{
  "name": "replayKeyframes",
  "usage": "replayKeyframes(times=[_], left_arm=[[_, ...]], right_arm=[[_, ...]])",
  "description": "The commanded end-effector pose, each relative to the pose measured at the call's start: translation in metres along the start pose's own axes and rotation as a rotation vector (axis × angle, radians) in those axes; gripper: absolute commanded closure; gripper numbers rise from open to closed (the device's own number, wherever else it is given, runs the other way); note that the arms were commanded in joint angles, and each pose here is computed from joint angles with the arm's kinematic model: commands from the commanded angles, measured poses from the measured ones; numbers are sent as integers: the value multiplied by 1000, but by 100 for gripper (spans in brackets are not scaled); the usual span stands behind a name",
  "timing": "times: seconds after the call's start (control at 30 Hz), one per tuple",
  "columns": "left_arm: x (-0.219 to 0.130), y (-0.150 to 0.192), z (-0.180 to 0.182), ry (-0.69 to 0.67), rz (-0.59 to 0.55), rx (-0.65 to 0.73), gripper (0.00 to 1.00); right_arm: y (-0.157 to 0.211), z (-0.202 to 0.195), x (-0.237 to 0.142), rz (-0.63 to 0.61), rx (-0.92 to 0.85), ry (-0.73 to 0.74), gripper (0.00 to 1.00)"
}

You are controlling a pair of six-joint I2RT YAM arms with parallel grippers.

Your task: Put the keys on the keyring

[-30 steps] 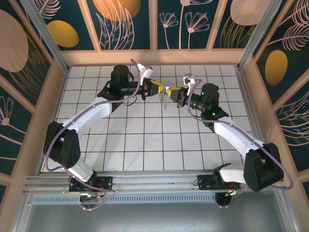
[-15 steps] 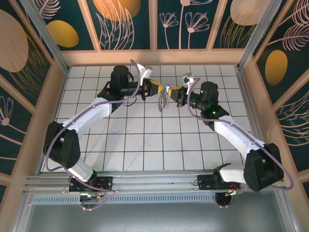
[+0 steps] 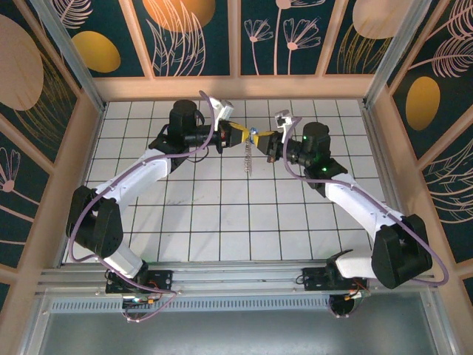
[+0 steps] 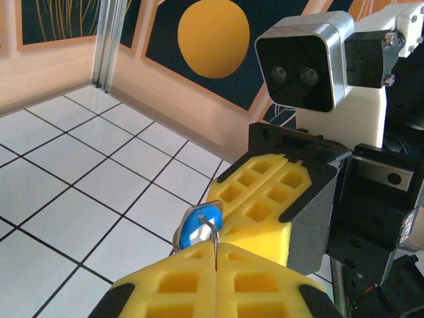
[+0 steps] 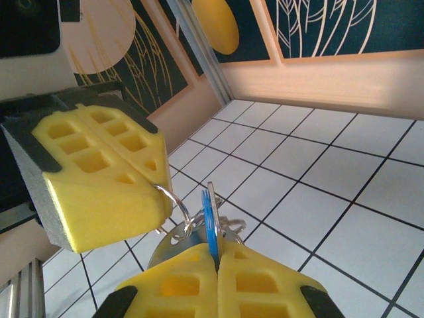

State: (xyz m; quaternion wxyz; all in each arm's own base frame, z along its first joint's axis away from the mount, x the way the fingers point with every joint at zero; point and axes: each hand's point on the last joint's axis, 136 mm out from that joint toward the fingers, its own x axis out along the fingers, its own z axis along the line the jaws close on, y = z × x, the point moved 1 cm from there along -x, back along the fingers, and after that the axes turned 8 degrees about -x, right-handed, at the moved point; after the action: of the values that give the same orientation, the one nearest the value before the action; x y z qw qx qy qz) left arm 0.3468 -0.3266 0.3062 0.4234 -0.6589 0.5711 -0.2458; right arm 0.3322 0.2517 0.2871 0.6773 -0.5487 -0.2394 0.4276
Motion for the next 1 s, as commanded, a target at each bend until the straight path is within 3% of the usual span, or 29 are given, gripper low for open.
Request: replayKeyframes(times=[0.0, 0.5, 0.97], left_arm=[[-6, -18, -17, 39, -49, 54, 100], [-5, -19, -17, 40, -52, 53, 100], [-3, -22, -17, 48, -53, 49, 100]], right_arm=[[-11, 3, 3, -20, -39, -7, 100], [-14, -13, -19, -52, -31, 65, 100], [-12, 5, -1, -29, -42, -2, 100]])
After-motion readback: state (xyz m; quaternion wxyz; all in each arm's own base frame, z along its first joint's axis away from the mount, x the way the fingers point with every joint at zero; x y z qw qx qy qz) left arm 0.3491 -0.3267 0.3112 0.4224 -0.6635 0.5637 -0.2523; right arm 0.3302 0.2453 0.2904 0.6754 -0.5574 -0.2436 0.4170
